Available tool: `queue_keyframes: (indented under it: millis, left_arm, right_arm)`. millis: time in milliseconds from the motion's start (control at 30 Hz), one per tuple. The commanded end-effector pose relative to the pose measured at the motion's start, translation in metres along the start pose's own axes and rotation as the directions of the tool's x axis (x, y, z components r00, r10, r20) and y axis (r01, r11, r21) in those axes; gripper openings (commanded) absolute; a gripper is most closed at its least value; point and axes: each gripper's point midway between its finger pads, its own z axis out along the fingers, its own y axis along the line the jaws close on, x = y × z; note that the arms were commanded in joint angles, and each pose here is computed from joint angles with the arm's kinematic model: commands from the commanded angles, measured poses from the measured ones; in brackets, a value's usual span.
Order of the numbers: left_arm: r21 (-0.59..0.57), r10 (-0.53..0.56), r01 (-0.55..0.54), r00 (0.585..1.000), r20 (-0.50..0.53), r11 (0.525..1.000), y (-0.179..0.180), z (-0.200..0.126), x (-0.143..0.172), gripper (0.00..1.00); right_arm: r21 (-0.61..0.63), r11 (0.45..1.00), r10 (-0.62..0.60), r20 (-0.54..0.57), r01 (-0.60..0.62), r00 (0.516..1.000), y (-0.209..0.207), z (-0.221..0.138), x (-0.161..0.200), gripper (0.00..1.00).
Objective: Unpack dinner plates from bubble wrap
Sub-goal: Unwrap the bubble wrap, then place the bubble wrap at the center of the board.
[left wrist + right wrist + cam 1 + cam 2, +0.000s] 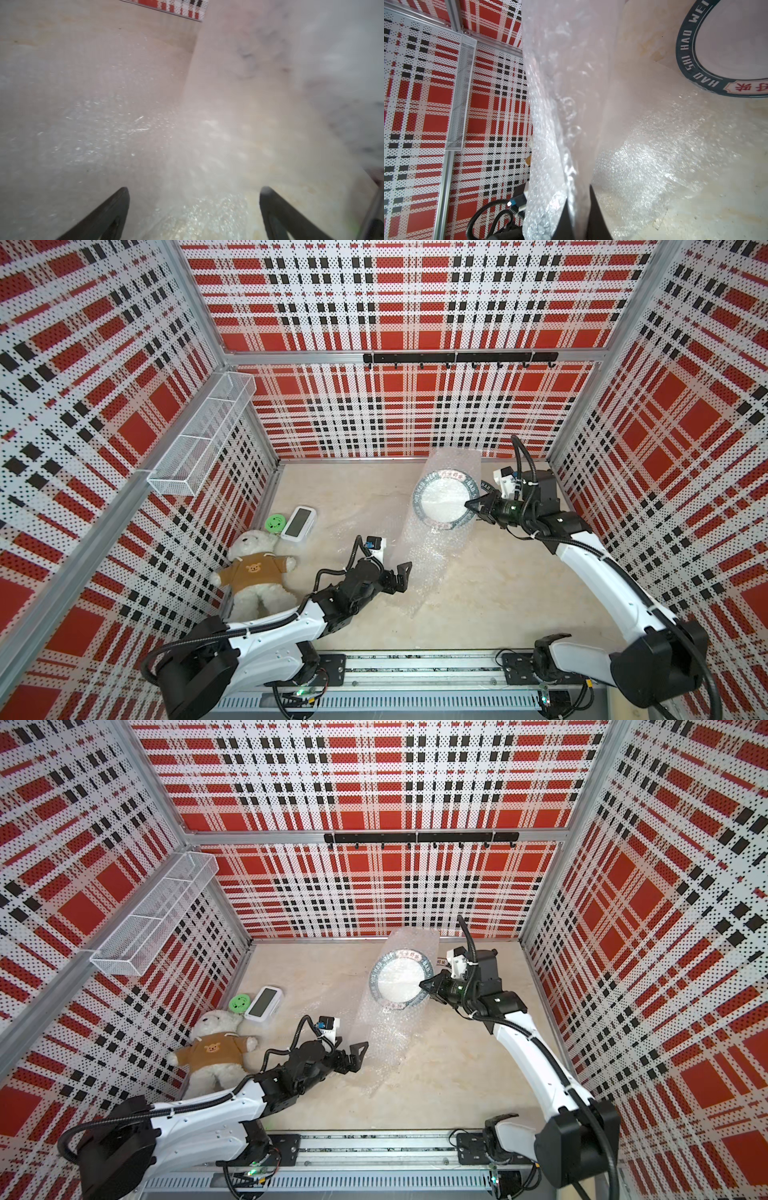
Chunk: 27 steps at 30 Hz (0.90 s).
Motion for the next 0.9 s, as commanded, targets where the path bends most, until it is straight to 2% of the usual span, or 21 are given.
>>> queue_keyframes:
  millis: [0, 233, 300, 500, 633, 700, 800, 867]
  left_arm:
    - [-0.104, -0.065, 0.088, 0.976, 0.207, 0.991, 0.012, 0.008, -0.054, 0.99]
    - [-0.103, -0.154, 0.197, 0.933, 0.324, 0.975, 0.04, 0.02, -0.106, 0.99]
    - [-0.087, -0.18, 0.226, 0.913, 0.365, 0.97, 0.048, 0.011, -0.125, 1.0]
    - [-0.101, -0.176, 0.242, 0.884, 0.432, 0.965, 0.061, -0.036, -0.167, 0.88]
    - [-0.08, -0.125, 0.182, 0.878, 0.462, 0.98, 0.054, -0.076, -0.185, 0.68]
    - [-0.069, -0.098, 0.144, 0.886, 0.453, 0.987, 0.048, -0.091, -0.191, 0.58]
    - [0.027, -0.085, 0.081, 0.92, 0.381, 0.996, 0.023, -0.097, -0.192, 0.36]
    - [0.101, -0.109, 0.081, 0.942, 0.317, 0.992, 0.008, -0.094, -0.186, 0.24]
  right_arm:
    - [-0.06, 0.996, -0.065, 0.051, 0.068, 0.997, 0.032, -0.032, -0.002, 0.0]
    - [-0.058, 0.995, -0.081, 0.036, 0.083, 0.996, 0.038, -0.051, 0.011, 0.0]
    - [-0.061, 0.994, -0.086, 0.024, 0.087, 0.996, 0.038, -0.051, 0.014, 0.0]
    - [-0.056, 0.994, -0.093, -0.04, 0.091, 0.995, 0.021, -0.031, 0.027, 0.0]
    - [-0.014, 0.992, -0.126, -0.098, 0.125, 0.987, 0.009, -0.004, 0.037, 0.0]
    - [-0.034, 0.991, -0.131, -0.1, 0.128, 0.986, 0.005, 0.01, 0.038, 0.0]
    - [-0.03, 0.993, -0.12, -0.115, 0.117, 0.986, -0.012, 0.034, 0.039, 0.0]
    - [-0.039, 0.994, -0.104, -0.116, 0.1, 0.988, -0.022, 0.051, 0.04, 0.0]
